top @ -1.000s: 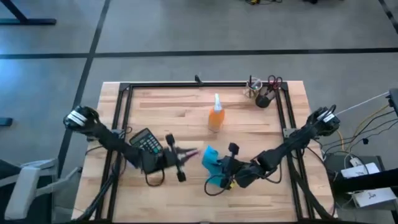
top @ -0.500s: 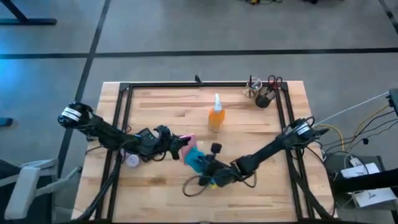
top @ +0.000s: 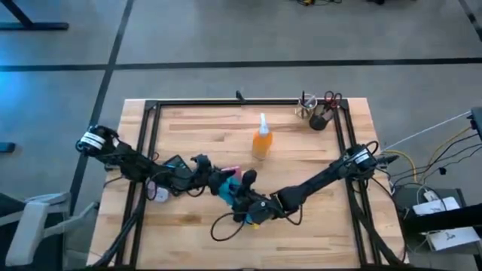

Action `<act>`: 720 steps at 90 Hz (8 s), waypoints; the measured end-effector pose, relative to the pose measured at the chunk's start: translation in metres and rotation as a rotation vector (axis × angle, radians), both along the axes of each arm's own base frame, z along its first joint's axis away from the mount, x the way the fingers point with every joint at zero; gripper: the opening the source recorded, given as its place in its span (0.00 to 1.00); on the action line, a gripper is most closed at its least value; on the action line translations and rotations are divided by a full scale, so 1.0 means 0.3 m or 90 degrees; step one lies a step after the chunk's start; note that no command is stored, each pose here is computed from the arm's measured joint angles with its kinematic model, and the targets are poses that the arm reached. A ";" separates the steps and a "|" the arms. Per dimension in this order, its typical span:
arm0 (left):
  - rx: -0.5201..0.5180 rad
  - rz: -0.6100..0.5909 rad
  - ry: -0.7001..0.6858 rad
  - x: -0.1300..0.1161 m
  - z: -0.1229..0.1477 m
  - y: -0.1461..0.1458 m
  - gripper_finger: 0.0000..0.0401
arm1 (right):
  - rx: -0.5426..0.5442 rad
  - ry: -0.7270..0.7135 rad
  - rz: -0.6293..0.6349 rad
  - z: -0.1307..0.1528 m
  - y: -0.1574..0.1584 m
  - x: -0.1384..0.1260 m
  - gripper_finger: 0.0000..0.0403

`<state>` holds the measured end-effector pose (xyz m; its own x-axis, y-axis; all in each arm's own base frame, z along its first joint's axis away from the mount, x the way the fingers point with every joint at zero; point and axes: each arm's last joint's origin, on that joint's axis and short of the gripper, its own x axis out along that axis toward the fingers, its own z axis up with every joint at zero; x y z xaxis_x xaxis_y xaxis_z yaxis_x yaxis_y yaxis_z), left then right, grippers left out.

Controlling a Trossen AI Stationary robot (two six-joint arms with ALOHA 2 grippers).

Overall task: Apply microfiber cloth
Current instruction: Wipe the pink cellphone with the blue microfiber cloth

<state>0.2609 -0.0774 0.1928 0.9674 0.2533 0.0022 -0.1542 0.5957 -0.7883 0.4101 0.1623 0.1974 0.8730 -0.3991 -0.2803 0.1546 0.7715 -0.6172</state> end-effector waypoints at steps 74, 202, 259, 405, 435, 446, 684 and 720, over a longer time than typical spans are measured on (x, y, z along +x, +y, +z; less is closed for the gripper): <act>-0.053 -0.004 -0.029 -0.015 0.015 -0.025 0.05 | -0.238 0.062 -0.202 0.073 -0.035 -0.053 0.00; 0.103 -0.126 0.020 -0.045 0.004 -0.119 0.05 | 0.039 0.009 0.063 0.221 -0.073 -0.087 0.00; 0.243 0.023 0.068 -0.034 0.023 -0.099 0.05 | 0.371 -0.117 0.058 0.332 -0.145 -0.104 0.00; 0.322 0.097 0.038 -0.119 0.090 -0.178 0.05 | 0.457 0.067 0.062 -0.031 0.039 -0.062 0.00; 0.275 0.083 0.022 -0.116 0.085 -0.177 0.05 | 0.339 -0.047 0.060 0.022 0.024 -0.032 0.00; 0.270 0.085 0.022 -0.114 0.082 -0.177 0.05 | 0.211 -0.100 0.001 0.062 0.003 -0.016 0.00; 0.187 -0.116 -0.032 -0.122 0.136 -0.209 0.05 | -0.264 0.176 0.076 -0.033 0.084 -0.161 0.00; 0.178 0.001 0.068 -0.062 0.082 -0.091 0.05 | -0.155 0.022 0.213 0.222 -0.062 -0.140 0.00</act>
<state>0.2423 -0.1047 0.2173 0.9656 0.2582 -0.0305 -0.2286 0.7869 -0.5732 0.3682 0.1436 0.2641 0.9576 -0.1527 -0.2443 -0.1042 0.6070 -0.7878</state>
